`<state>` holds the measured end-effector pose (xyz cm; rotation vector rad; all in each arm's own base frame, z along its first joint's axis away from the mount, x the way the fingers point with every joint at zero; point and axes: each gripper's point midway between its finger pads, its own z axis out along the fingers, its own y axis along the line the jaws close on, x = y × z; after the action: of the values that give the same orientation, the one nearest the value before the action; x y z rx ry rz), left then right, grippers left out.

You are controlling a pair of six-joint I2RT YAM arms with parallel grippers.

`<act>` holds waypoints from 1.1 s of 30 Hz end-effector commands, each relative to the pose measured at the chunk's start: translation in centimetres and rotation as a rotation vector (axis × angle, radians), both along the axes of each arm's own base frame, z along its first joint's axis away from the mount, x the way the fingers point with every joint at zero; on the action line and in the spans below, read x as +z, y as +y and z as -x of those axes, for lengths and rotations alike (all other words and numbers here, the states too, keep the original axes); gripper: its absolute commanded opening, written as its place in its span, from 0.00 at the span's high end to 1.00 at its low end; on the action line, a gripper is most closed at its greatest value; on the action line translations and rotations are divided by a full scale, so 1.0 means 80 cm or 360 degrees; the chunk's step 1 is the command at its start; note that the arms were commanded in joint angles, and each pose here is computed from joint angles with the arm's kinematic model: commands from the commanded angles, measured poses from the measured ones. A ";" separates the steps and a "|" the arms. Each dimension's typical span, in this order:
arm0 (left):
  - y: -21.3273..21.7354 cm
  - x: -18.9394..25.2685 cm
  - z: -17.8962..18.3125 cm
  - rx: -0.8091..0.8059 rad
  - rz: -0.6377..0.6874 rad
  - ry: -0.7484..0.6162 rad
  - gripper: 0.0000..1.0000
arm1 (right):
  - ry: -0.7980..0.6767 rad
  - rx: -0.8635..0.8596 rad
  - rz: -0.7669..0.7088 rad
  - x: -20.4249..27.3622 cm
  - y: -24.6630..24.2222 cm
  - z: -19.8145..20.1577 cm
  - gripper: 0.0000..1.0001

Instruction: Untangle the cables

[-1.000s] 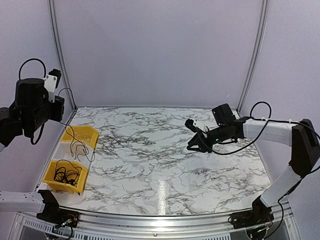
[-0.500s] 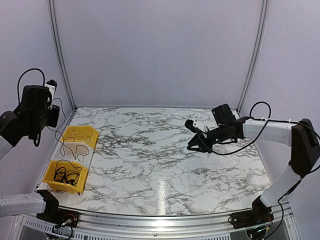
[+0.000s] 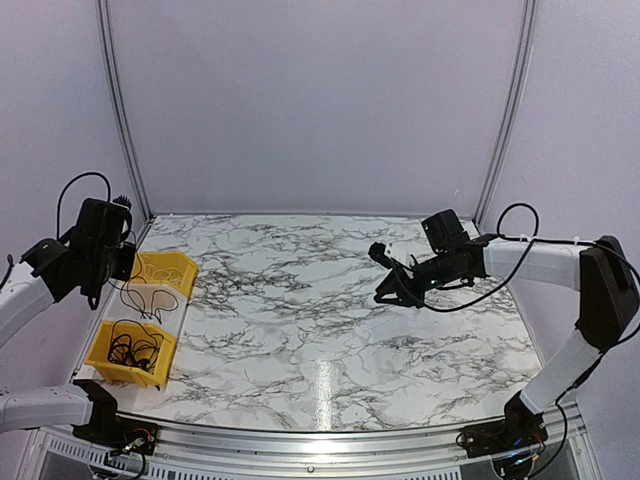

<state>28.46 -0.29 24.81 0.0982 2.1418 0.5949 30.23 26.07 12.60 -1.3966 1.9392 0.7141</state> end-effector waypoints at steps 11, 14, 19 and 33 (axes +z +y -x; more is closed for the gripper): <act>0.028 -0.086 -0.047 0.0250 0.0255 0.0059 1.00 | 0.0005 0.0022 0.0027 -0.004 -0.002 0.000 0.74; 0.040 -0.106 -0.050 0.0307 0.0313 0.0128 1.00 | 0.0015 0.0029 0.0031 -0.005 -0.002 0.001 0.74; 0.039 -0.135 -0.043 0.0321 0.0411 0.0234 1.00 | 0.0024 0.0042 0.0035 -0.006 -0.002 0.002 0.74; 0.030 -0.145 -0.002 0.0453 0.0674 0.0282 1.00 | 0.0039 0.0048 0.0049 -0.010 -0.002 0.003 0.74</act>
<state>30.55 2.30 14.10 -0.2957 2.3779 0.3529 29.55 25.74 11.55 -1.4339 1.9686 0.7215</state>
